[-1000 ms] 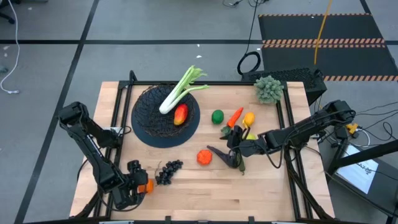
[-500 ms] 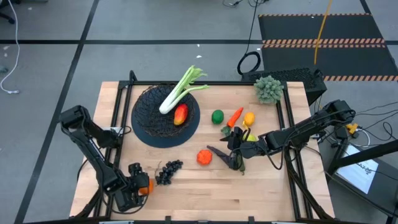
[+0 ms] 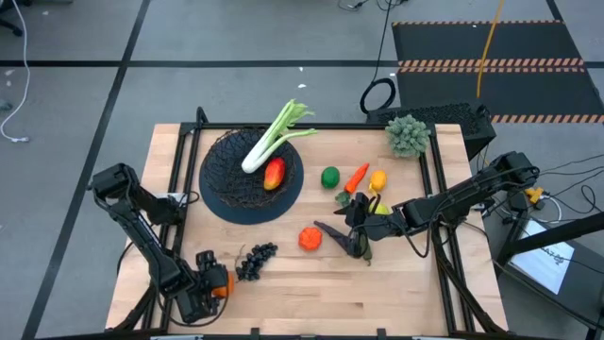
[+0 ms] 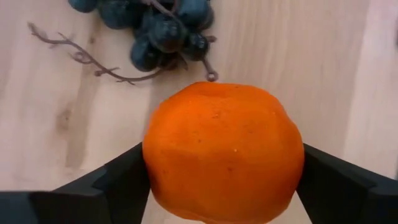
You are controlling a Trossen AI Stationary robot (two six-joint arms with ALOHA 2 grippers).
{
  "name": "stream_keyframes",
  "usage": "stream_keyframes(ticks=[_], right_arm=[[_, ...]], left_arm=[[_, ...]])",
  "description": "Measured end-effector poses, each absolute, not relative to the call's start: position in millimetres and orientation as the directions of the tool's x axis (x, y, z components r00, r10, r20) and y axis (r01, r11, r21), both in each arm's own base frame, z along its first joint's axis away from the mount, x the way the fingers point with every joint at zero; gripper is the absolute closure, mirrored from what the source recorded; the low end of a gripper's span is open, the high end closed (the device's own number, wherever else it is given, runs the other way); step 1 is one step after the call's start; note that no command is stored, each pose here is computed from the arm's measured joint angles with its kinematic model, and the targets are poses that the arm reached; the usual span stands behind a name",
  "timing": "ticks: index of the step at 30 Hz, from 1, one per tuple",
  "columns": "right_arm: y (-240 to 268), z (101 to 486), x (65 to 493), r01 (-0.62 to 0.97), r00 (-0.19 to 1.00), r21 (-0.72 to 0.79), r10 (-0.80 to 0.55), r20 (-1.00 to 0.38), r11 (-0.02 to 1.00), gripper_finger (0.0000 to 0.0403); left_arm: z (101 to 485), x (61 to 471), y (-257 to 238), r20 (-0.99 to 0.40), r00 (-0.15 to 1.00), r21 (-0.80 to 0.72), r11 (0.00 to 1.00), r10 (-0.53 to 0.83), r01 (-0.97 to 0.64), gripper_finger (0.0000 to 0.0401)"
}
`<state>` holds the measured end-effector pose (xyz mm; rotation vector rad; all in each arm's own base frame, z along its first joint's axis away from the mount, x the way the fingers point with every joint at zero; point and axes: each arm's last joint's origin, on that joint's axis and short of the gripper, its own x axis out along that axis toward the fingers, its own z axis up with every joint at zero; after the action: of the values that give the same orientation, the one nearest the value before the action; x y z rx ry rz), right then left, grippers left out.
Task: Build produce basket
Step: Put the orange into the black basket
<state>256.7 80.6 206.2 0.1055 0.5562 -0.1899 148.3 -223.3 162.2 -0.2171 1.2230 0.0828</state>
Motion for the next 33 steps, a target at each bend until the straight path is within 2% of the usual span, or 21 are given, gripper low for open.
stream_keyframes(ticks=[6, 10, 17, 24, 33], right_arm=[[82, 206, 256, 0.229, 0.833, 0.091, -0.147, -0.534, 0.969, 0.0067], [84, 205, 256, 0.220, 0.832, 0.086, -0.141, -0.536, 0.972, 0.0067], [84, 205, 256, 0.182, 0.831, 0.020, -0.143, -0.538, 0.983, 0.0067], [84, 205, 256, 0.148, 0.831, -0.036, -0.144, -0.538, 0.988, 0.0067], [83, 205, 257, 0.125, 0.831, -0.077, -0.147, -0.537, 0.989, 0.0067]], left_arm=[[183, 157, -236, -0.928, 0.348, -0.180, 0.978, -0.132, -0.109, 0.0055], [210, 171, -240, -0.918, 0.374, -0.153, 0.988, -0.135, -0.018, 0.0048], [263, 202, -219, -0.901, 0.433, 0.069, 0.996, 0.036, 0.060, 0.0070], [307, 233, -173, -0.863, 0.442, 0.301, 0.952, 0.246, 0.058, 0.0059], [322, 265, -97, -0.852, 0.320, 0.440, 0.898, 0.414, 0.009, 0.0063]])
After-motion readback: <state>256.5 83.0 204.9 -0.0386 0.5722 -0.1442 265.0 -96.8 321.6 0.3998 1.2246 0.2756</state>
